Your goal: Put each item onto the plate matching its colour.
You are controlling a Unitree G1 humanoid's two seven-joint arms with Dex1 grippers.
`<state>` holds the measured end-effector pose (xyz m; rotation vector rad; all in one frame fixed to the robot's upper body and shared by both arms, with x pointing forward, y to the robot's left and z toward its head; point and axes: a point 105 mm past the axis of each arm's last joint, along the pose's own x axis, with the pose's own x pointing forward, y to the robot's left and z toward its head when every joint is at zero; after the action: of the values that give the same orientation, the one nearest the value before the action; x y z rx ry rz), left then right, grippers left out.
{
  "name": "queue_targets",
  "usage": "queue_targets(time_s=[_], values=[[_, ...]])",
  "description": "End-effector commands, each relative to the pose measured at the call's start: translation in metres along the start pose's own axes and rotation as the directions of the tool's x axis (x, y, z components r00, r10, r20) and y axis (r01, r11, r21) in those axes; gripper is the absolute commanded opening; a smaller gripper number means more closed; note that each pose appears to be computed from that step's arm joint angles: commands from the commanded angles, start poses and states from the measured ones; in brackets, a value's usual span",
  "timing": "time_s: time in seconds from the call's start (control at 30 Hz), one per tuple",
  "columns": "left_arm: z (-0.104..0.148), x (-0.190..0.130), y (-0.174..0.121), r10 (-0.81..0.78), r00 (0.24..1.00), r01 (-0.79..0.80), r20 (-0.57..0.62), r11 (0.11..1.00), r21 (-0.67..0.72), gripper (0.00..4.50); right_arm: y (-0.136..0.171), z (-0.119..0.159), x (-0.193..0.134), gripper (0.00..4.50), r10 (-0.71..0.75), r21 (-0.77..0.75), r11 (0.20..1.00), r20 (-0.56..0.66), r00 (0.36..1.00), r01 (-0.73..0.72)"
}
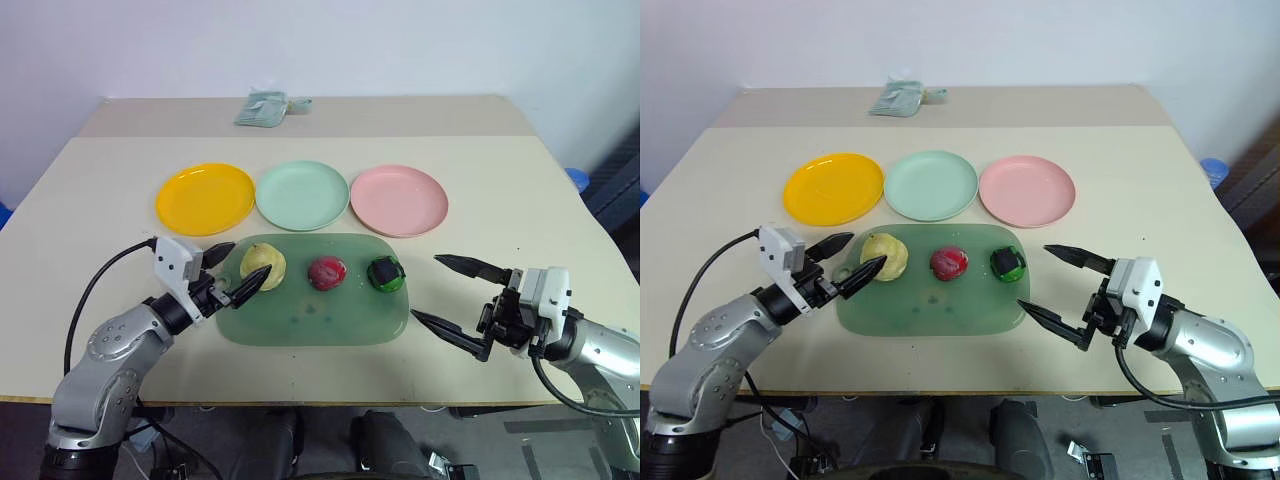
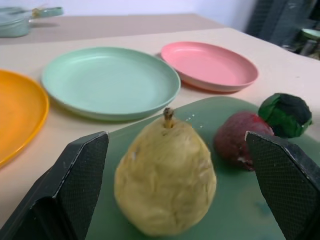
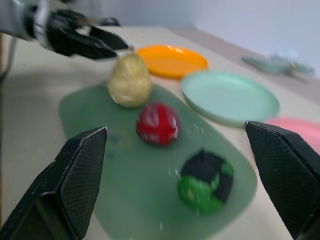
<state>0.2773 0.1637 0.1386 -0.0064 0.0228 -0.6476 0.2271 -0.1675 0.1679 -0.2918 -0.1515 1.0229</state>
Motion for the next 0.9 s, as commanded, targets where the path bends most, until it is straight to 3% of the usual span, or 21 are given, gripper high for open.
queue_targets(time_s=[0.03, 0.37, 0.5, 0.6, 0.73, 0.8, 0.9], values=[[0.002, 0.007, 0.0, 0.005, 1.0, -0.006, 0.006, 0.999, 0.045, 4.46, -0.004, 0.01, 0.005, 4.5, 0.025, -0.016, 1.0, 0.026, 0.999, -0.024], [-0.019, 0.032, -0.004, 0.036, 0.998, -0.033, -0.058, 0.999, 0.042, 4.46, -0.009, 0.027, 0.018, 4.5, 0.005, -0.038, 0.999, 0.044, 0.999, -0.003], [-0.021, 0.035, -0.003, 0.064, 0.996, -0.061, -0.06, 0.997, 0.042, 3.21, -0.01, 0.029, 0.017, 4.5, -0.009, -0.039, 0.999, 0.037, 0.999, 0.01], [-0.012, 0.038, 0.005, 0.108, 0.994, -0.108, -0.01, 0.994, -0.003, 3.1, -0.01, 0.03, 0.017, 4.5, -0.02, -0.038, 0.999, 0.033, 0.999, 0.021], [0.008, 0.04, 0.043, 0.285, 0.958, -0.282, 0.044, 0.957, -0.066, 3.1, -0.012, 0.03, 0.017, 4.5, -0.038, -0.042, 0.998, 0.032, 0.999, 0.04], [0.028, 0.041, 0.085, 0.493, 0.865, -0.489, 0.099, 0.87, -0.058, 3.1, -0.014, 0.03, 0.017, 4.5, -0.047, -0.046, 0.998, 0.034, 0.998, 0.048], [0.047, 0.048, 0.126, 0.667, 0.732, -0.665, 0.144, 0.744, -0.065, 3.1, -0.02, 0.03, 0.02, 4.5, -0.064, -0.051, 0.997, 0.04, 0.997, 0.066]])
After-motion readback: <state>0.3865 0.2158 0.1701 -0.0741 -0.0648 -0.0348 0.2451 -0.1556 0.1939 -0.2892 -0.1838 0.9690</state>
